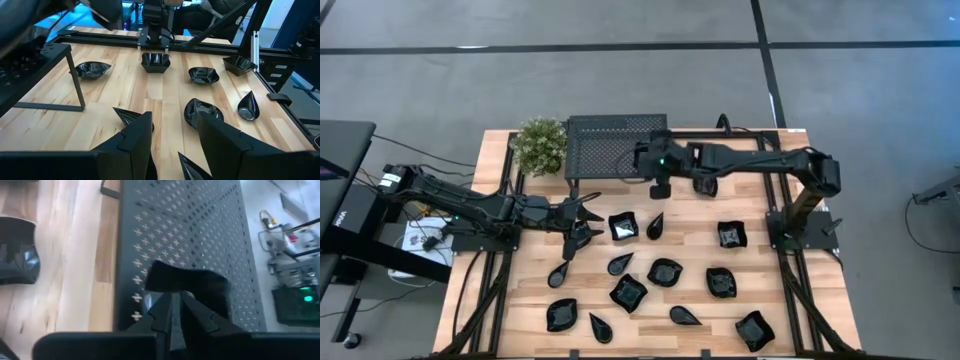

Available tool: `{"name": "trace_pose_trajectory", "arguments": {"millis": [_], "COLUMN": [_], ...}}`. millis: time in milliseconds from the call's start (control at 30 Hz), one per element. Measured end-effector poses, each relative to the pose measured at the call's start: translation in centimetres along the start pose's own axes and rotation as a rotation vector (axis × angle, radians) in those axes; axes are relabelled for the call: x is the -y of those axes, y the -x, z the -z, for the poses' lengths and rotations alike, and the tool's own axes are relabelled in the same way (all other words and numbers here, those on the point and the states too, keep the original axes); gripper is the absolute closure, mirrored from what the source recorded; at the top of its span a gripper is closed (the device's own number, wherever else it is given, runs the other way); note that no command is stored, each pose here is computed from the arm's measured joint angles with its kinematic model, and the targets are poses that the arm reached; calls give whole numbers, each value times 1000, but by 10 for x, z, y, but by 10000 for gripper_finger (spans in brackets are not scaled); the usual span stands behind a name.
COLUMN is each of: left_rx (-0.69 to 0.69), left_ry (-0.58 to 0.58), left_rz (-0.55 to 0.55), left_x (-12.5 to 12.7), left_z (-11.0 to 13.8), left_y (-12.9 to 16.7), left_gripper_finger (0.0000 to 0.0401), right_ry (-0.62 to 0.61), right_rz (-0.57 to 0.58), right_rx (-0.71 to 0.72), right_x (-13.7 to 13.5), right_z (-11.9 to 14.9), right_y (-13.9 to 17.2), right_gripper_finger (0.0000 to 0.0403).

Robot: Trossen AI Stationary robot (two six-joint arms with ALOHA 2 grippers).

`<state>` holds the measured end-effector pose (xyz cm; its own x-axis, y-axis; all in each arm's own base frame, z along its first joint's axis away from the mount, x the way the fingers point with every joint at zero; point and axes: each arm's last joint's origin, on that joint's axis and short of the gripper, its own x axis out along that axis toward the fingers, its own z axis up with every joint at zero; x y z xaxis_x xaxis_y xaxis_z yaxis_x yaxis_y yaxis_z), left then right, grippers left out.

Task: Pick & Place Mini shaped plates
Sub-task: Stack the black distorted square plate on top of the black distorted square plate on the shelf

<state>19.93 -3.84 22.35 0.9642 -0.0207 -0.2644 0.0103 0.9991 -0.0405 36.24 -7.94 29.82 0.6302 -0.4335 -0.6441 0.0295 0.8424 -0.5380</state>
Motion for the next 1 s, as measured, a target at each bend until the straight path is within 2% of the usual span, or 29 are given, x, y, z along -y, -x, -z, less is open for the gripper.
{"name": "trace_pose_trajectory", "arguments": {"millis": [200, 367, 533, 600, 733, 867, 1000], "left_rx": [0, 0, 0, 0, -1, -6, -17], "left_ry": [0, 0, 0, 0, 0, -1, -3], "left_rz": [-1, -2, -1, -1, -2, -1, -2], "left_x": [0, 0, 0, 0, 0, 0, 0], "left_z": [0, 0, 0, 0, 0, 2, 5], "left_y": [0, 0, 0, 0, 0, 0, 0], "left_gripper_finger": [242, 242, 242, 242, 242, 242, 242], "right_ry": [-14, 10, 67, 63, -13, -11, -85], "right_rz": [24, 74, 141, 119, -15, -112, -121], "right_rx": [-13, -30, -47, -28, -24, -200, -379], "right_x": [7, -3, -25, -34, -55, -80, -96], "right_z": [4, -2, -17, -27, -37, -23, -6], "right_y": [-2, 3, 31, 48, 80, 97, 112], "right_gripper_finger": [381, 352, 321, 312, 300, 300, 304]}}
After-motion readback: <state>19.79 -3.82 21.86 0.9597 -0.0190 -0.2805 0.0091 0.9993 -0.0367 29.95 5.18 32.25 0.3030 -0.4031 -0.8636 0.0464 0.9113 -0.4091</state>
